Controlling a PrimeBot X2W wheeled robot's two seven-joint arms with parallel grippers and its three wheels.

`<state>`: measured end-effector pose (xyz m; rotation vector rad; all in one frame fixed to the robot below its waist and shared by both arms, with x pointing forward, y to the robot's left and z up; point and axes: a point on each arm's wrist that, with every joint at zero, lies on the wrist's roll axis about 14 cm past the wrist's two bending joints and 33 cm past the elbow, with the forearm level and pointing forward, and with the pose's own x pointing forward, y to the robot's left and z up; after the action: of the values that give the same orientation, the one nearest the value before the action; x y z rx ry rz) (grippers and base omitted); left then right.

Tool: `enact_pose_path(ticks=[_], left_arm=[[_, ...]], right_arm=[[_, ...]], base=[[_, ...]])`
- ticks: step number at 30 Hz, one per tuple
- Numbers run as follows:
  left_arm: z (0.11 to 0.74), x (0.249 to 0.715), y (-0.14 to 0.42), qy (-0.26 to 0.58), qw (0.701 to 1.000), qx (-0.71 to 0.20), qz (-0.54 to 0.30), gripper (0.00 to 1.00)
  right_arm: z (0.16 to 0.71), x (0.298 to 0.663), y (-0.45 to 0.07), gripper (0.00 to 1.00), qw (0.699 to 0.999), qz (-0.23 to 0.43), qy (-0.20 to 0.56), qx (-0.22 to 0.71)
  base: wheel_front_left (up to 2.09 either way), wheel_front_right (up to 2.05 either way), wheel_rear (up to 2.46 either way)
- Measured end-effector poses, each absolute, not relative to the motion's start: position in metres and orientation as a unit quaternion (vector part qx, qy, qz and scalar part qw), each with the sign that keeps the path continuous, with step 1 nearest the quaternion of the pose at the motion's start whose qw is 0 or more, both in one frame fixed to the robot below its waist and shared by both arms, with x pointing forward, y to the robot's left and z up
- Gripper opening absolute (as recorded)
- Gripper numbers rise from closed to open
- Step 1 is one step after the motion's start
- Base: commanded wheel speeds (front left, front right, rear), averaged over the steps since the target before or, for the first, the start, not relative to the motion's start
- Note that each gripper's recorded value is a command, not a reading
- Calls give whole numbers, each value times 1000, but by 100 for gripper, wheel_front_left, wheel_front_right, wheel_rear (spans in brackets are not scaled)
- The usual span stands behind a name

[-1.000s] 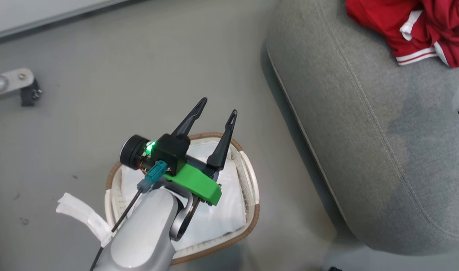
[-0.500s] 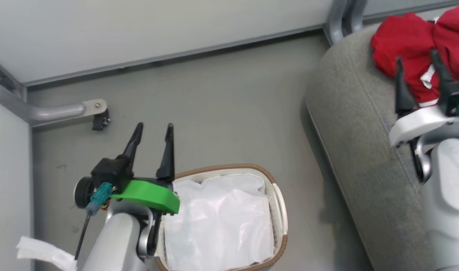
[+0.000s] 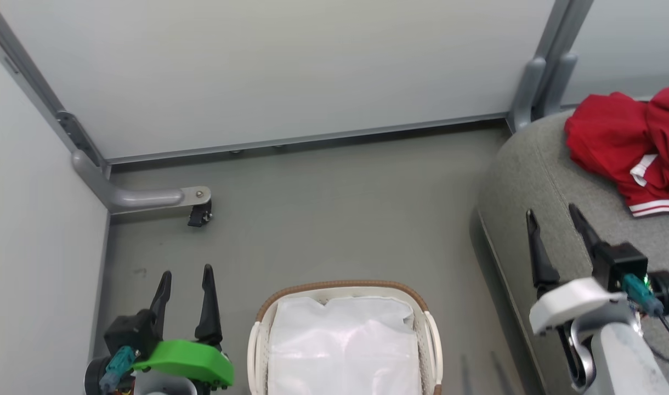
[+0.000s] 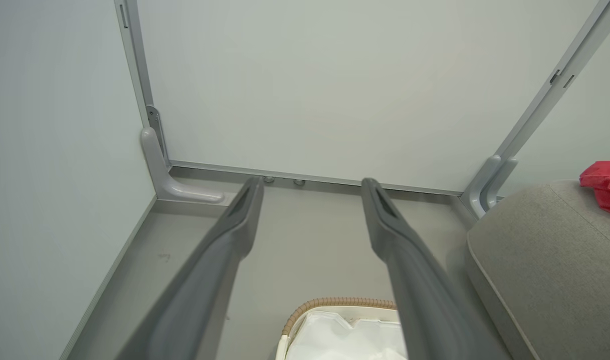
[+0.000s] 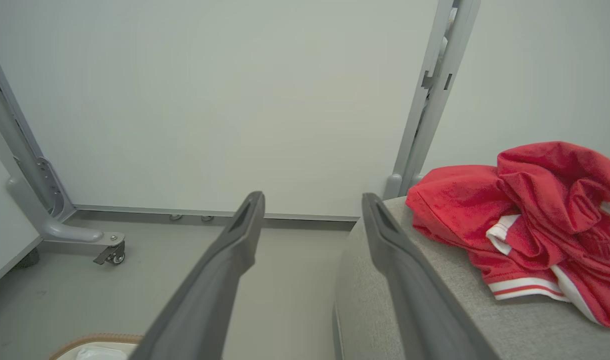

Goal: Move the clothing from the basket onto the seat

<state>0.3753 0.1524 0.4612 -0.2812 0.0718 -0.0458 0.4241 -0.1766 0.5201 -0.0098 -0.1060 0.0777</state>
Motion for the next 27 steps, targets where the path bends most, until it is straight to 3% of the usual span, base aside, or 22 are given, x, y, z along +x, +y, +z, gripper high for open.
enact_pose_path(ticks=[5, 27], left_arm=[[461, 356, 163, 34, 989, -145, -4, 100], [465, 346, 154, 28, 989, -142, -19, 100]], right_arm=[[515, 408, -163, 100, 996, 53, -48, 43], [507, 385, -161, 100, 996, 56, -39, 61]], base=[[0, 0, 0], [0, 0, 0]])
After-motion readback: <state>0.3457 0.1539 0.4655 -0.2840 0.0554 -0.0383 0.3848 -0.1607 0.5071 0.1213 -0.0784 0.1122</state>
